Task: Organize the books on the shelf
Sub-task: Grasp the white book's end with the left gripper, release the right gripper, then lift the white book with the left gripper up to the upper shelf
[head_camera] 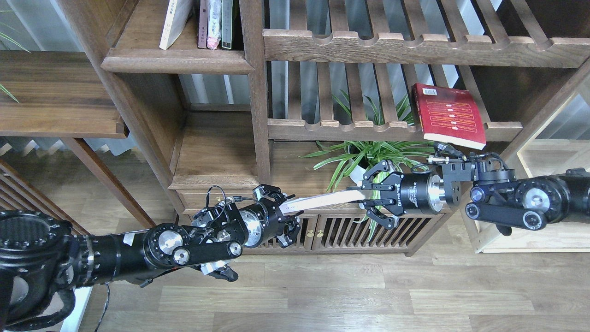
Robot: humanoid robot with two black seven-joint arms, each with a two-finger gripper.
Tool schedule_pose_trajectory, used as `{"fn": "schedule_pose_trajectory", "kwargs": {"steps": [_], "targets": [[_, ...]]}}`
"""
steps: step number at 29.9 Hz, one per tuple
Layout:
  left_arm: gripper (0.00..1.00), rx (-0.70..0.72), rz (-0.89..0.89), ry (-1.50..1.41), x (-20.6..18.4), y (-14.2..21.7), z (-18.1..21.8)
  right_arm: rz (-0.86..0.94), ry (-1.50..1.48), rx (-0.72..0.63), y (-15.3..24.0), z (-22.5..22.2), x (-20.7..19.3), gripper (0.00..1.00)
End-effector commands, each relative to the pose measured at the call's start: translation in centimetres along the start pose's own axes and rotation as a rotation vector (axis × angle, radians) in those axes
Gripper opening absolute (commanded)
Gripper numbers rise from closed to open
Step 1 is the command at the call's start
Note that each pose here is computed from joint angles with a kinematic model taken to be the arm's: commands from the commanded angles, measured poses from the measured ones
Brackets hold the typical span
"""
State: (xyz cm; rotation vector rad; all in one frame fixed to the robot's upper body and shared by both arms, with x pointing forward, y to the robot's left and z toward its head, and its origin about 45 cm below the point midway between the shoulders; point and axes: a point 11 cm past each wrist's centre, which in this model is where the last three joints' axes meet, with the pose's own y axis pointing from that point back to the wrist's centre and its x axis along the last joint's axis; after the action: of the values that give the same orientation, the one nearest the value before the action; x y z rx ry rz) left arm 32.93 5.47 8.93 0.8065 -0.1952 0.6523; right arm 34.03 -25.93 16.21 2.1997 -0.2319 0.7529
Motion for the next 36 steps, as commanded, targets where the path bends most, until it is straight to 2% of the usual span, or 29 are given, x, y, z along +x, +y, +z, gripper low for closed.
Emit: {"fn": "schedule_pose_trajectory", "kwargs": {"steps": [1,8,9,10,11,14,17,18,23,28,36], "targets": [[0.00,-0.010,0.010,0.005,0.0,0.0,-0.1,0.000,0.000,0.000,0.0,0.0,0.0,0.03],[0.00,-0.018,0.013,0.010,-0.2,0.0,-0.3,-0.002,-0.003,-0.004,0.1,0.1,0.0,0.04],[0.00,-0.017,0.012,0.011,-0.3,0.0,-0.3,-0.003,-0.006,-0.005,0.2,0.2,-0.1,0.08],[0.00,-0.016,0.011,0.012,-0.3,0.0,-0.4,0.001,-0.010,-0.005,0.2,0.2,0.0,0.17],[0.00,-0.016,0.013,0.012,-0.3,0.0,-0.4,0.013,-0.027,-0.005,0.2,0.2,0.2,0.34],[0.00,-0.016,0.011,0.012,-0.3,0.0,-0.4,0.041,-0.070,-0.004,0.2,0.2,0.6,0.67],[0.00,-0.015,0.010,0.014,-0.3,0.0,-0.4,0.049,-0.083,-0.003,0.2,0.1,0.8,0.88],[0.00,-0.015,0.008,0.014,-0.4,0.0,-0.4,0.052,-0.086,-0.002,0.2,0.1,0.8,1.00],[0.00,-0.013,-0.009,0.029,-1.1,0.1,-0.6,0.085,-0.138,-0.058,1.8,2.2,1.0,1.00],[0.00,-0.027,-0.040,0.049,-2.3,0.4,-0.3,0.143,-0.190,-0.190,6.3,6.7,0.3,1.00],[0.00,-0.127,-0.095,0.115,-4.0,1.4,3.6,0.212,-0.278,-0.389,14.0,12.3,-2.8,1.00]]}}
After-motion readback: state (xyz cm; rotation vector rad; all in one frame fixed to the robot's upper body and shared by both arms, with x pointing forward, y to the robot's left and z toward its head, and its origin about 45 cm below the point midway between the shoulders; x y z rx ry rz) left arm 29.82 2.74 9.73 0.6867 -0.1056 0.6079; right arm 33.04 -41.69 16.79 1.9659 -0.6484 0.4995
